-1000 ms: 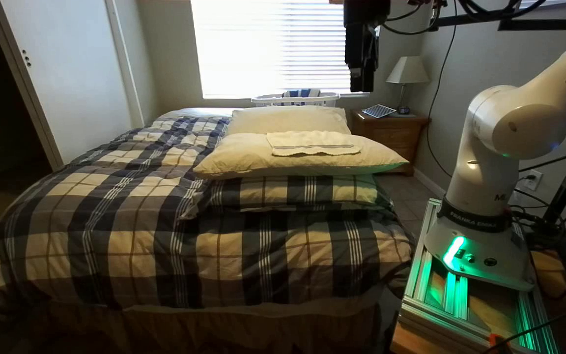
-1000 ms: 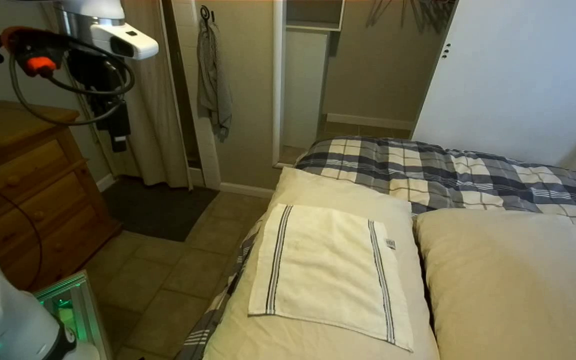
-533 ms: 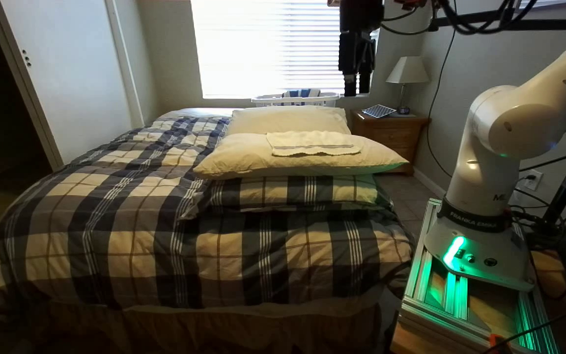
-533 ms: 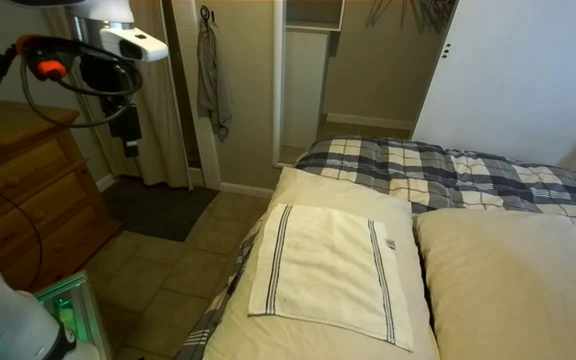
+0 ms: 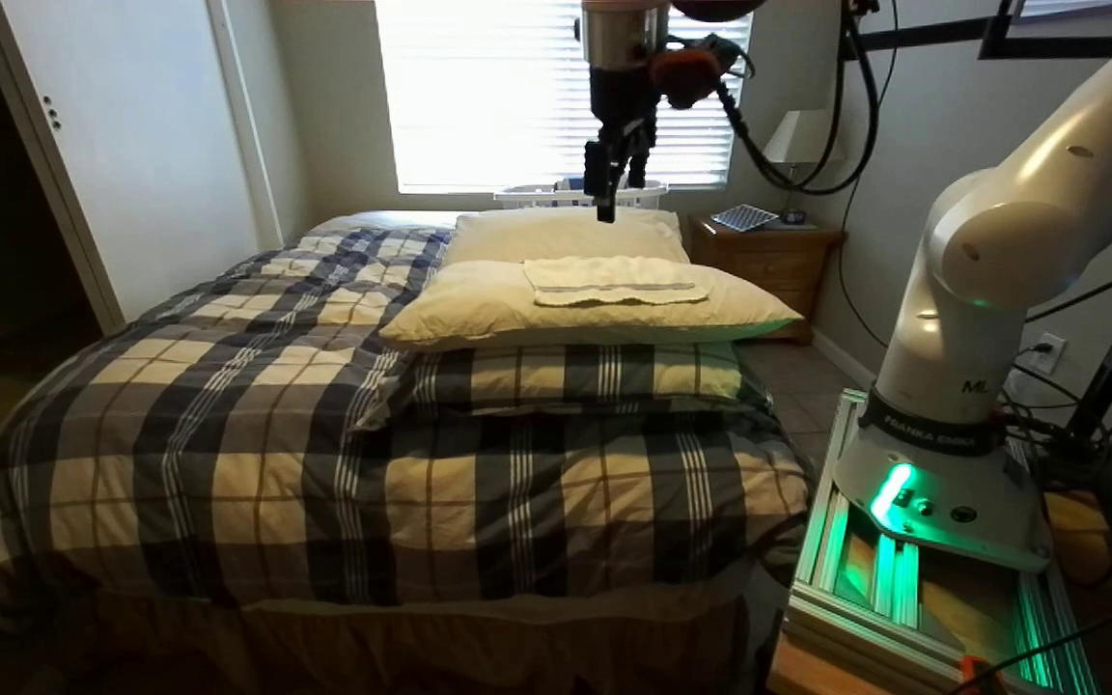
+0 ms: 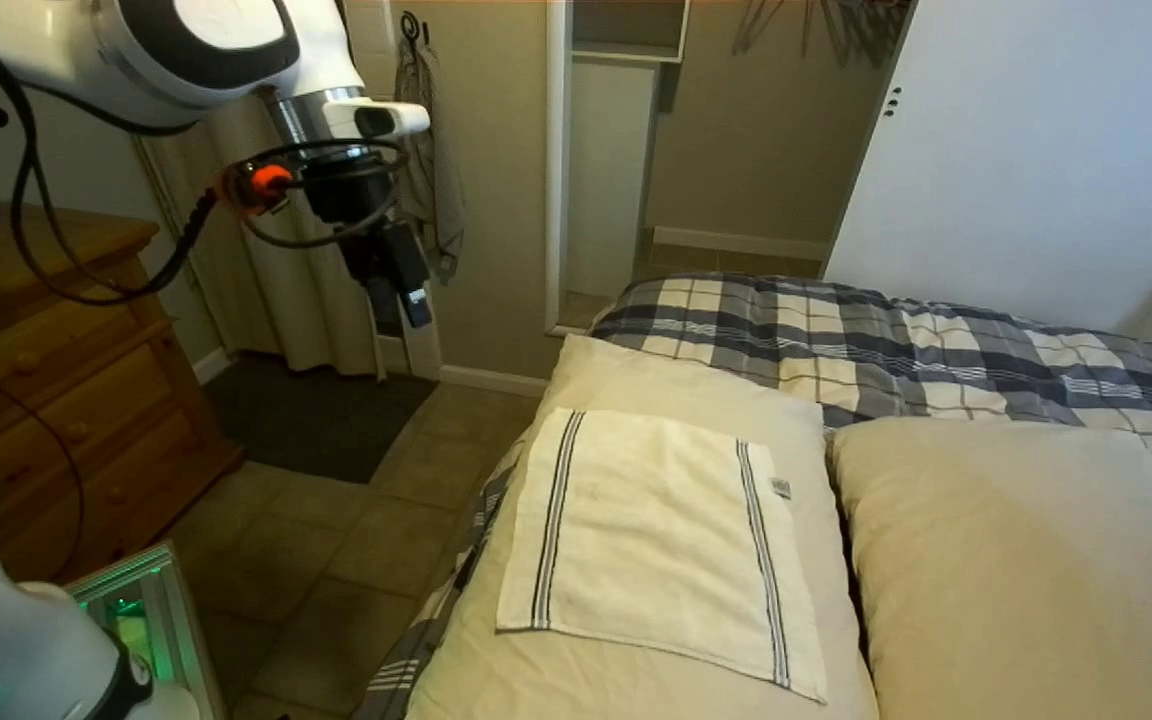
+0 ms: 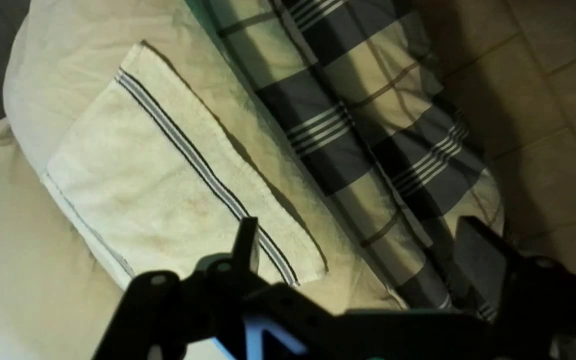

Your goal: Fold the towel into a triangle twice.

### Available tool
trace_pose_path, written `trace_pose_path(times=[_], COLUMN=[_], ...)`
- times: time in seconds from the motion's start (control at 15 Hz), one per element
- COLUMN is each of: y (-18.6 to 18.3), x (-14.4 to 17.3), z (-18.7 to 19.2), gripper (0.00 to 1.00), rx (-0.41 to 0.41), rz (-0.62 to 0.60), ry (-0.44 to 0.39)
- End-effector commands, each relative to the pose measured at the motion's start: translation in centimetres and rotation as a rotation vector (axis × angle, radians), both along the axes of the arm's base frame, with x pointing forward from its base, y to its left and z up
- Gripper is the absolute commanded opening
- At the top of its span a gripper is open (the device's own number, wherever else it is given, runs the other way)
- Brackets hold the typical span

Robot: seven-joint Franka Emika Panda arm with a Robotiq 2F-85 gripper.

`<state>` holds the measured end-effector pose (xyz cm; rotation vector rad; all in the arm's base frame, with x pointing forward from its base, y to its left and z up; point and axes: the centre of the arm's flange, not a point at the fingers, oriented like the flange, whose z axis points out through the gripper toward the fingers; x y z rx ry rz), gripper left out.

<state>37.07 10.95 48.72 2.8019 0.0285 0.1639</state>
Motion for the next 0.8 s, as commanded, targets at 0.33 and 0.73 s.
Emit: trace_pose_path(times=[0.33,0.73], y=[3.0,2.1], x=[7.2,7.0], z=[-7.3,-8.7], gripper=[1.00,1.00], rx=[-0.282,-0.297], rz=[-0.006,-0.002], ry=[-0.125,-0.105])
